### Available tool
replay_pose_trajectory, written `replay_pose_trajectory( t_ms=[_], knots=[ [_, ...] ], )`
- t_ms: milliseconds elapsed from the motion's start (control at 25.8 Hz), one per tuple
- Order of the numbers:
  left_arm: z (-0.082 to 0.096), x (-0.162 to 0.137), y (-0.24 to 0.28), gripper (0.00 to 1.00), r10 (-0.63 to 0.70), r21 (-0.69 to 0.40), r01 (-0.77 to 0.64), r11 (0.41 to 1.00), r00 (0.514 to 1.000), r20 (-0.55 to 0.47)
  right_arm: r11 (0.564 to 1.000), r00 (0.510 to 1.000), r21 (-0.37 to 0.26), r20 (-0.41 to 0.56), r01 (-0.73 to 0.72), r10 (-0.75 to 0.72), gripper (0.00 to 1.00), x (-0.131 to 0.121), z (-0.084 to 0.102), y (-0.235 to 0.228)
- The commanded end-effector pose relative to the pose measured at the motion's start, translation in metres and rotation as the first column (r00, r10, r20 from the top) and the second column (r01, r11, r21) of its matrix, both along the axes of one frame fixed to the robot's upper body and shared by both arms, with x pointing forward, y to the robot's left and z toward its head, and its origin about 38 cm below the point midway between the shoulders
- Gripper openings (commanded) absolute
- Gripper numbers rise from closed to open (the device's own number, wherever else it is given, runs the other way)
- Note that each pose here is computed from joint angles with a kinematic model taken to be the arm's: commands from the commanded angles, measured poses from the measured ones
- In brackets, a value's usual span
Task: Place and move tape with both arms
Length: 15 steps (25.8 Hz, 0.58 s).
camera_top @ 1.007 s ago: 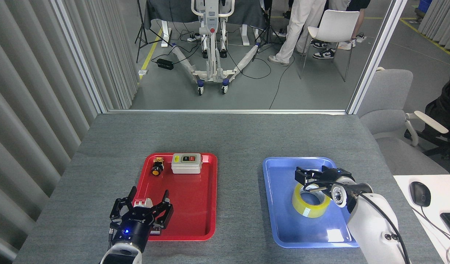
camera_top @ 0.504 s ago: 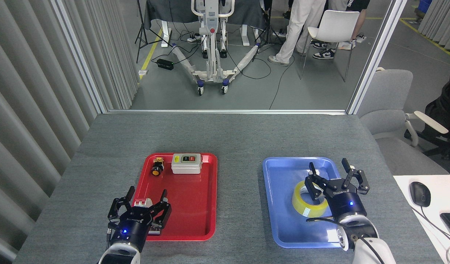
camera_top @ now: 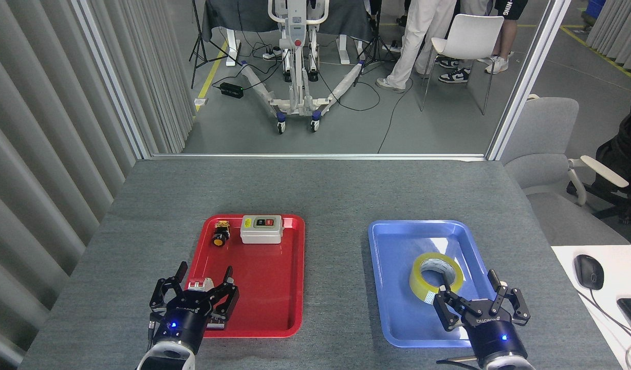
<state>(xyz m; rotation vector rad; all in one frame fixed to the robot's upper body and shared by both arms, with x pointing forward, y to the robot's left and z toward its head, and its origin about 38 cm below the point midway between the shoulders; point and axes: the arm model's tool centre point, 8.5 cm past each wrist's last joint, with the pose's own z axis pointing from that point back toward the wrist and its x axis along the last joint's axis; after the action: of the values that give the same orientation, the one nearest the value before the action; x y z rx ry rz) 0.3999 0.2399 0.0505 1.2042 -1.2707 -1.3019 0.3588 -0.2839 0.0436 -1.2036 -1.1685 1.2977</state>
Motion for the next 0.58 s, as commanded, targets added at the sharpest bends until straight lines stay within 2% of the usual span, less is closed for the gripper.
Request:
replay_pose_trajectory(
  t_ms=[0,232,542],
  knots=[
    [-0.001,0.0,0.002,1.0,0.007,-0.001,-0.007,1.0,1.0,-0.001,1.0,1.0,0.007,-0.009,0.012,-0.012,1.0,-0.009,-0.003,0.0],
    [0.0,0.0,0.005,1.0,0.013,-0.002,-0.013,1.0,1.0,0.0,0.998,1.0,0.062,-0.012,0.019,-0.018,1.0,-0.014,-0.01,0.017],
    [0.0,0.0,0.005,1.0,0.013,-0.002,-0.013,1.0,1.0,0.001,0.997,0.999,0.067,-0.009,0.039,-0.038,1.0,-0.016,-0.01,0.009]
  ],
)
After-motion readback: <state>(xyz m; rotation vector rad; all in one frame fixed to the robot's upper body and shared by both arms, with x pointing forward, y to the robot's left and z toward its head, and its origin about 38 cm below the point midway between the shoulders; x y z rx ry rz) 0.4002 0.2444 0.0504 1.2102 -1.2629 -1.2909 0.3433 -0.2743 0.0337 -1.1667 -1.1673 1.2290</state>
